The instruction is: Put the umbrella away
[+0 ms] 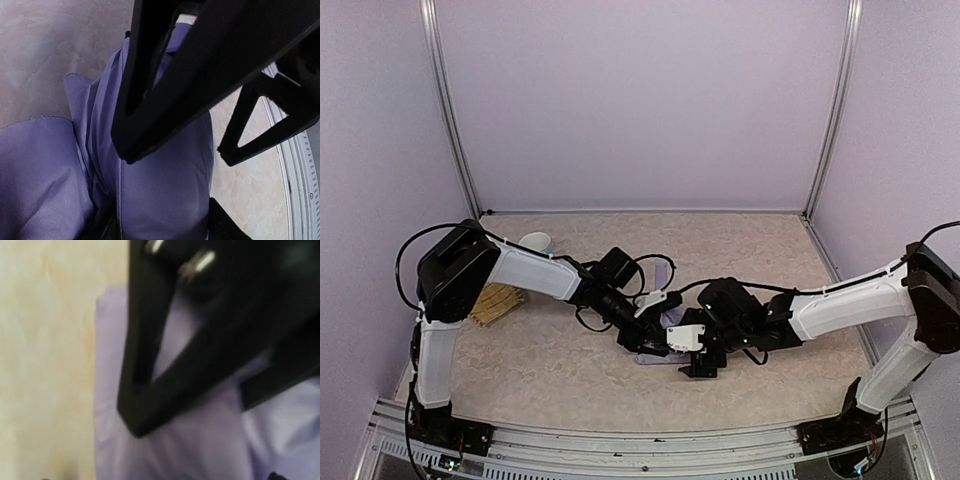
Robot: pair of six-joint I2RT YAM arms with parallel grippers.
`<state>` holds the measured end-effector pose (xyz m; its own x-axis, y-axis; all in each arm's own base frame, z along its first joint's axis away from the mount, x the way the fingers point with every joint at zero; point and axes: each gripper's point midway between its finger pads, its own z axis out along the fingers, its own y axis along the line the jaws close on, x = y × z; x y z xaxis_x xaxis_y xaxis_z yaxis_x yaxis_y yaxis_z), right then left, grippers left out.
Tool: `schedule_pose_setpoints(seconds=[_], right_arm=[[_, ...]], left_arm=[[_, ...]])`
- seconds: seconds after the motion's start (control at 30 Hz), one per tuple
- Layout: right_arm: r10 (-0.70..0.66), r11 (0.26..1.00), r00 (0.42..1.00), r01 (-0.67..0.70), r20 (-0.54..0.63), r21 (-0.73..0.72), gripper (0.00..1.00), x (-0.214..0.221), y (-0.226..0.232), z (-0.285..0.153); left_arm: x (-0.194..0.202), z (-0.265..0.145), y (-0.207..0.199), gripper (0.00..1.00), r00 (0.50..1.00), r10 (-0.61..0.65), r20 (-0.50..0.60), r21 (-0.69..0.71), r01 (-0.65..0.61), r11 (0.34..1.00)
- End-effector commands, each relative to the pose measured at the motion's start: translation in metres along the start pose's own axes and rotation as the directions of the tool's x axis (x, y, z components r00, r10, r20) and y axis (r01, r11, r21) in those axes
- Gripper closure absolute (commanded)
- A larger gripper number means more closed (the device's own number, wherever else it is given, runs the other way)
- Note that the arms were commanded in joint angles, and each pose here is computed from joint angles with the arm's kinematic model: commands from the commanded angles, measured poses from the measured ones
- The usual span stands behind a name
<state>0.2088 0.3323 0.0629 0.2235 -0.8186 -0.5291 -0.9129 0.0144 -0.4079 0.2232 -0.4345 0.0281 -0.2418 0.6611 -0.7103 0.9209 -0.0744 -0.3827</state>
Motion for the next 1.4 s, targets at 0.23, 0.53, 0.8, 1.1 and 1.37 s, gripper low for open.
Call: schedule_pose_setpoints(seconds=[0.23,0.53,0.8,1.1,1.37], right_arm=[[-0.042,0.999,0.961,0.032,-0.273,-0.040,0.51,0.044,0.012,0.035],[0.048,0.972,0.972,-0.098,-0.230,-0.214,0.86,0.034,0.051,0.021],[0.105,0.871,0.941,-0.244,-0.323,-0.427,0.92,0.038,0.091,0.010],[0.262,0.622,0.853,-0.507,-0.452,-0.596,0.90,0.029,0.114,-0.003],[0.330,0.486,0.791,-0.610,-0.515,-0.626,0.88,0.037,0.111,0.009]], left_arm=[[0.131,0.022,-0.021,0.51,0.891,-0.271,-0.364,0.014,0.297,0.955],[-0.009,-0.042,-0.014,0.31,0.985,0.024,0.173,-0.129,-0.001,0.992],[-0.042,-0.125,-0.066,0.30,0.801,0.391,0.454,-0.412,-0.200,0.889],[-0.009,-0.122,-0.106,0.47,0.756,0.607,0.246,-0.608,-0.367,0.704],[0.008,-0.069,-0.094,0.34,0.780,0.622,-0.061,-0.564,-0.541,0.623]])
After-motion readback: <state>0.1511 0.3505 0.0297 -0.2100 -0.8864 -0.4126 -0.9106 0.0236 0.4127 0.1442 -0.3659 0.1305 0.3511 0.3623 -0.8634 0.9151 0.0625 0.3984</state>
